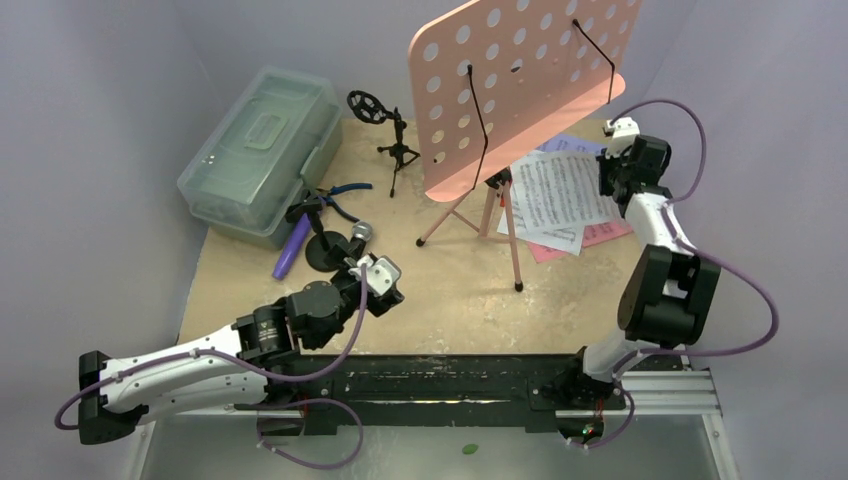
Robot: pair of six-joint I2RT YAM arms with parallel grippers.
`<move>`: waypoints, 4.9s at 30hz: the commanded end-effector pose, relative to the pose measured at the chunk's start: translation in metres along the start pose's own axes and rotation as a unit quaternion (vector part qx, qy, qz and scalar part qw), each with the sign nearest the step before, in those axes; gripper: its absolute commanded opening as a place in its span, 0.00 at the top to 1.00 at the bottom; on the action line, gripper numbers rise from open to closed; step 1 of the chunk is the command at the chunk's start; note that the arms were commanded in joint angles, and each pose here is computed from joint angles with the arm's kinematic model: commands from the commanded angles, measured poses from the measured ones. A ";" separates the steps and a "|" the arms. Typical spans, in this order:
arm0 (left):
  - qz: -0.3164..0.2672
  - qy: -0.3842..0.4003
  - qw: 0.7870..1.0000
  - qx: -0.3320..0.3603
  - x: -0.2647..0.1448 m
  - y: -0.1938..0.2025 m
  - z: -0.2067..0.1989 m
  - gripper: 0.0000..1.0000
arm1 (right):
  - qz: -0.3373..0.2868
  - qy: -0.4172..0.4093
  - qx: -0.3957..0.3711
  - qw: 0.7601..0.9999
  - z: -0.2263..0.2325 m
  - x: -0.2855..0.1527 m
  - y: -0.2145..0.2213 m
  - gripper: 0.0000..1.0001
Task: Pack up the instrument practice props
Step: Place the sheet music at the center of the board, then close the music stand at the center of the board.
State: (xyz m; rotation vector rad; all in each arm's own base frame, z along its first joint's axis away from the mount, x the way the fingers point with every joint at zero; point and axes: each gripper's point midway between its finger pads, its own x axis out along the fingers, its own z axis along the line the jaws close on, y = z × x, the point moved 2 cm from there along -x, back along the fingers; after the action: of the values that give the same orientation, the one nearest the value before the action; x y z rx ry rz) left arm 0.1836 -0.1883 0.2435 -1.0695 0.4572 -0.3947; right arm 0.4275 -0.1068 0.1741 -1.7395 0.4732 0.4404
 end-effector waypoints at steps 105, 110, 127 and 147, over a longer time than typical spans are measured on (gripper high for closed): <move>-0.240 0.234 0.910 -0.243 0.205 -0.087 -0.061 1.00 | -0.315 -0.451 -0.066 0.833 0.232 -0.198 -0.054 1.00; -0.268 0.254 0.883 -0.291 0.198 -0.095 -0.067 1.00 | -0.310 -0.459 -0.054 0.831 0.235 -0.194 -0.048 1.00; -0.273 0.244 0.882 -0.297 0.188 -0.109 -0.070 1.00 | -0.235 -0.431 -0.055 0.870 0.233 -0.156 -0.017 1.00; -0.277 0.255 0.884 -0.277 0.174 -0.130 -0.084 0.97 | -0.154 -0.455 -0.081 0.874 0.234 -0.153 0.021 1.00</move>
State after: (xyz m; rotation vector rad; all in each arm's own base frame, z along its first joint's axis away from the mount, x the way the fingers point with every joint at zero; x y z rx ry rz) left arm 0.3036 -0.3889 0.2093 -1.5777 0.8364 -0.8424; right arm 0.2879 0.1384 0.2333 -1.5243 -0.6908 0.8716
